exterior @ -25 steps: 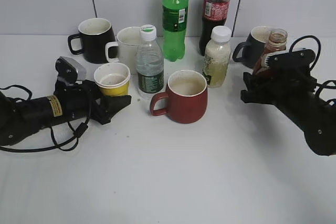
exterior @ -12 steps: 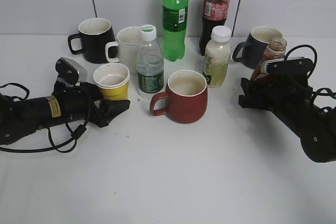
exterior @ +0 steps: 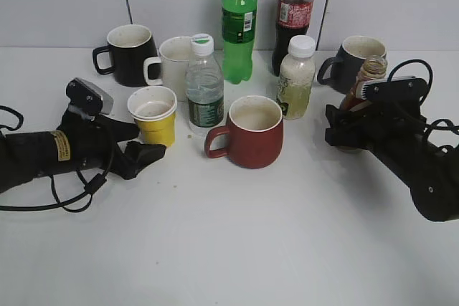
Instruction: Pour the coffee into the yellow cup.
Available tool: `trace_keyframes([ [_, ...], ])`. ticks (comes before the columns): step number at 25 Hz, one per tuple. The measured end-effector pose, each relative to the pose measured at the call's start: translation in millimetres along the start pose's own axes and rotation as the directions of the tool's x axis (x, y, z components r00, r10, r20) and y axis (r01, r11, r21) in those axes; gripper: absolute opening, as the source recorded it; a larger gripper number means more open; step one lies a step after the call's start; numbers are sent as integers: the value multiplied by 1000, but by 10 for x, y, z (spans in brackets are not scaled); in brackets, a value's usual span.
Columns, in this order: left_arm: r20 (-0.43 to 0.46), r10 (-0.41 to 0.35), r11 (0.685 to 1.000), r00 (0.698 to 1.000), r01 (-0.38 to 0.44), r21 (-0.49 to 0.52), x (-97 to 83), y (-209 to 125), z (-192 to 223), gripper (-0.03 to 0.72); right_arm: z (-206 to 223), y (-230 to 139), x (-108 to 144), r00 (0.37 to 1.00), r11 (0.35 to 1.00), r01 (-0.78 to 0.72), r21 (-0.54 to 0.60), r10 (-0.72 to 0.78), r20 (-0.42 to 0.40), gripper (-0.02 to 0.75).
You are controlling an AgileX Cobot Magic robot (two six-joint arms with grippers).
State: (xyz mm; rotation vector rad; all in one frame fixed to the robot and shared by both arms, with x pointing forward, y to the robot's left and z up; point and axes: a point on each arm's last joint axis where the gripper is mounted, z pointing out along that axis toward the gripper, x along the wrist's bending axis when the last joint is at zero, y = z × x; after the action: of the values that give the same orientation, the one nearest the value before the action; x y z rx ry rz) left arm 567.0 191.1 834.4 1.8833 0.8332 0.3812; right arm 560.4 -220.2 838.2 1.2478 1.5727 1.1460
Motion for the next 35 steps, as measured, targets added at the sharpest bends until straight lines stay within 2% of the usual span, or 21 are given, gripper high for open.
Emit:
trace_keyframes([
  [6, -72, 17, 995, 997, -10, 101, 25, 49, -117, 620, -64, -59, -3, 1000, 1000, 3, 30, -3, -1, 606],
  [11, -106, 4, 989, 994, 11, 147, -51, 40, -289, 611, -205, -139, -11, 1000, 997, 6, 83, -6, -6, 606],
  [16, -177, -63, 981, 982, 94, 169, -109, 68, -488, 600, -357, -109, -22, 1000, 988, 5, 156, -3, -11, 603],
  [18, -243, -119, 965, 963, 170, 202, -100, 111, -575, 596, -406, -88, -23, 1000, 978, 3, 209, 0, -15, 602],
  [19, -260, -120, 961, 958, 177, 210, -108, 142, -602, 595, -433, -68, -24, 1000, 972, 2, 237, 2, -17, 598],
  [24, -420, -204, 912, 884, 328, 248, -219, 314, -768, 586, -583, 128, -23, 999, 922, -20, 386, 33, -27, 596],
  [29, -492, -196, 860, 848, 390, 330, -450, 470, -982, 574, -888, 436, -28, 996, 840, -46, 540, 77, -34, 593],
  [30, -498, -197, 857, 845, 395, 332, -461, 485, -1007, 572, -946, 510, -29, 996, 828, -52, 558, 86, -35, 593],
  [32, -522, -203, 842, 828, 420, 339, -607, 626, -1206, 564, -1086, 699, -32, 994, 798, -51, 600, 96, -43, 593],
  [33, -522, -203, 842, 828, 420, 339, -607, 626, -1206, 564, -1183, 828, -37, 994, 792, -51, 609, 101, -48, 593],
  [35, -548, -235, 833, 803, 456, 311, -778, 842, -1538, 563, -1333, 1044, -44, 992, 774, -54, 631, 113, -54, 593],
])
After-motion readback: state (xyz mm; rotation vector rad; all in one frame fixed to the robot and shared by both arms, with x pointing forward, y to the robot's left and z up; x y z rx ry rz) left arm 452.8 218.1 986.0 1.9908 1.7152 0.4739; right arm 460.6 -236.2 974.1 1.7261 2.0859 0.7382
